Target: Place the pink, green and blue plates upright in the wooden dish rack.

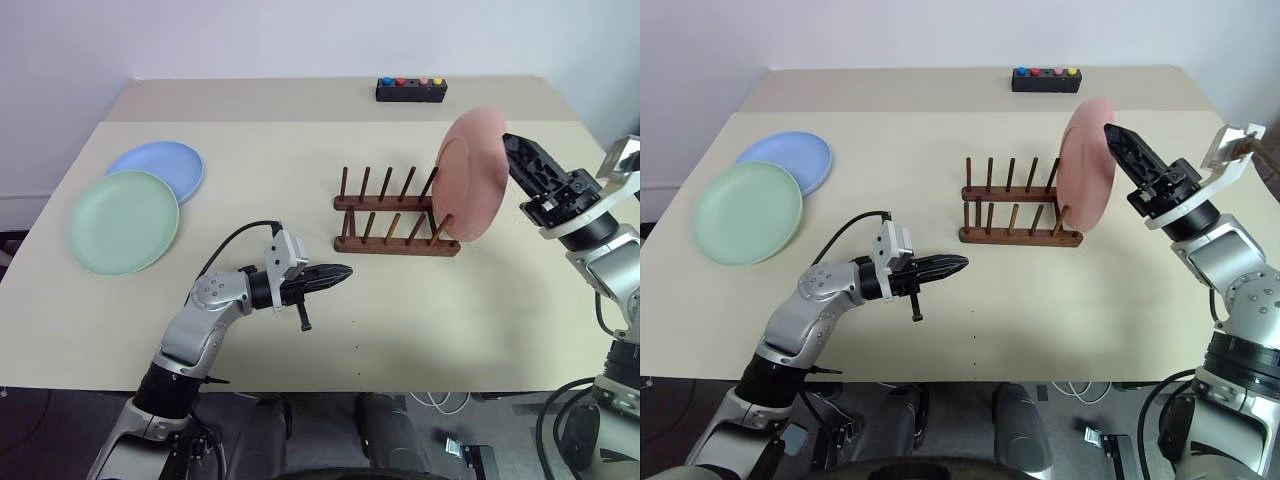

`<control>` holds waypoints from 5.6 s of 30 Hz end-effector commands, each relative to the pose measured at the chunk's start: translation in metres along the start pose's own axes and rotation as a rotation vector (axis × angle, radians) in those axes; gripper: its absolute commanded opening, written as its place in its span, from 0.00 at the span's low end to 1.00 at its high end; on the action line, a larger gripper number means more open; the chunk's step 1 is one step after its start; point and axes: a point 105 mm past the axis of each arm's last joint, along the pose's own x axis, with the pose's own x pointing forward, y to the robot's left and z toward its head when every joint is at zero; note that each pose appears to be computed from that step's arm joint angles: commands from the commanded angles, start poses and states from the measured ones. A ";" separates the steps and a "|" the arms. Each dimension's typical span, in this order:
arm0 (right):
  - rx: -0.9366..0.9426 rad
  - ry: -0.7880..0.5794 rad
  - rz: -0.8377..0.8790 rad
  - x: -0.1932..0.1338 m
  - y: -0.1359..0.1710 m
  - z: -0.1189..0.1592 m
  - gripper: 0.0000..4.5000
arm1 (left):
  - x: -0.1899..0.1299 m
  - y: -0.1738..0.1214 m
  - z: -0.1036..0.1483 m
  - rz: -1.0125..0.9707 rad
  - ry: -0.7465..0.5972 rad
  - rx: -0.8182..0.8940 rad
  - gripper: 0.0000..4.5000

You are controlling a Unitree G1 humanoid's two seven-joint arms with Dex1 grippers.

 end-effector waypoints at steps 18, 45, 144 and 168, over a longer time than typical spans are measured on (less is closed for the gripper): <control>-0.681 -0.072 0.052 0.023 0.049 0.076 1.00 | -0.022 0.020 0.024 0.139 -0.070 0.029 0.06; -0.867 0.460 0.533 0.068 0.077 -0.097 1.00 | -0.333 0.127 0.027 1.870 -0.073 -0.138 1.00; -1.877 0.358 0.502 0.117 0.045 -0.123 0.00 | -0.033 0.097 0.185 0.941 -0.505 -0.109 0.15; -1.382 0.019 0.389 0.109 0.104 -0.030 0.00 | -0.109 0.101 0.178 0.879 -0.503 0.120 0.99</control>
